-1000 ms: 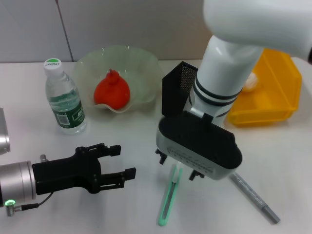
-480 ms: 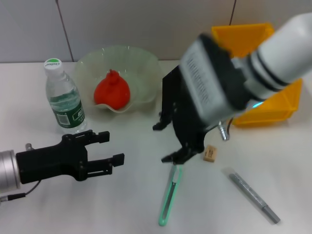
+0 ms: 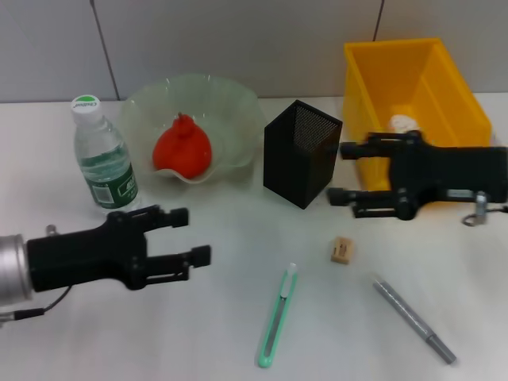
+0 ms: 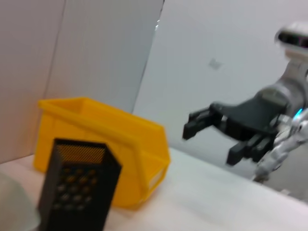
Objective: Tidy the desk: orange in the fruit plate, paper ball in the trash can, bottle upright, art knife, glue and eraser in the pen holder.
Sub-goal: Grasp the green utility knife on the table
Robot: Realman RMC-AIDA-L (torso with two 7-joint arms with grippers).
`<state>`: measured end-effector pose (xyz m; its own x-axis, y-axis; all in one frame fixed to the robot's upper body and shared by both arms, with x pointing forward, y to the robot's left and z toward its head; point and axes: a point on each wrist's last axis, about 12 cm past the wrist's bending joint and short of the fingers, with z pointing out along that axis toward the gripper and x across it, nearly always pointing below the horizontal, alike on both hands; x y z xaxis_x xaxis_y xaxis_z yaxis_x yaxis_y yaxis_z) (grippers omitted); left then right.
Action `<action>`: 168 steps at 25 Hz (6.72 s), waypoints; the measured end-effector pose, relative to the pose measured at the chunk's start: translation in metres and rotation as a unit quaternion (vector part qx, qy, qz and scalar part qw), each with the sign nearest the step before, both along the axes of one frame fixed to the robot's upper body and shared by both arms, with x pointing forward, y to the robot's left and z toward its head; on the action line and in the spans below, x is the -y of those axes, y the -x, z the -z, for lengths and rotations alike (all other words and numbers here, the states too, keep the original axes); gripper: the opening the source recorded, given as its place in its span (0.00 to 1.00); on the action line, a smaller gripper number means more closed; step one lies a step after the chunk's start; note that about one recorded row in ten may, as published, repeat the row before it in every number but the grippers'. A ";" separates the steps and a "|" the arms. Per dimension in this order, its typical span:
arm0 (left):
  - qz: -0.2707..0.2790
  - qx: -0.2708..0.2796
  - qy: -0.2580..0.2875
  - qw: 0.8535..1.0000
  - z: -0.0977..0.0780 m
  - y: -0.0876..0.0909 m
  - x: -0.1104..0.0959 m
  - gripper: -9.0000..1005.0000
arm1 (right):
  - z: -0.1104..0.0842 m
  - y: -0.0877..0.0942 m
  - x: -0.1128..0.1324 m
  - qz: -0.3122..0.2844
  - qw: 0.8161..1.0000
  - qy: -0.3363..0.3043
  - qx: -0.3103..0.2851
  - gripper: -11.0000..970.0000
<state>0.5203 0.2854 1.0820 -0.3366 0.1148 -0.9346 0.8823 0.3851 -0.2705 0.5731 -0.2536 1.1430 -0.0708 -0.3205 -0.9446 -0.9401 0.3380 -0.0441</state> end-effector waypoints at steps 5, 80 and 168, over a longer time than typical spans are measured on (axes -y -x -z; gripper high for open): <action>0.012 -0.042 0.029 0.999 -0.021 -0.011 0.016 0.81 | 0.022 0.012 0.039 0.054 0.997 -0.045 -0.022 0.77; 0.083 -0.149 -0.462 0.871 -0.084 -0.078 0.216 0.80 | 0.048 0.022 0.097 0.200 0.979 -0.032 -0.035 0.77; 0.124 -0.138 -0.472 0.862 -0.047 -0.066 0.216 0.79 | -0.082 -0.055 0.080 0.152 0.960 -0.012 -0.236 0.77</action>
<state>0.5862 0.0698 1.1289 -0.3871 0.8807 -0.2730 0.9213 0.3573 -0.1537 0.6283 -0.3336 1.2248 -0.5800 -0.1949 -0.7910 -0.7110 0.5950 0.3747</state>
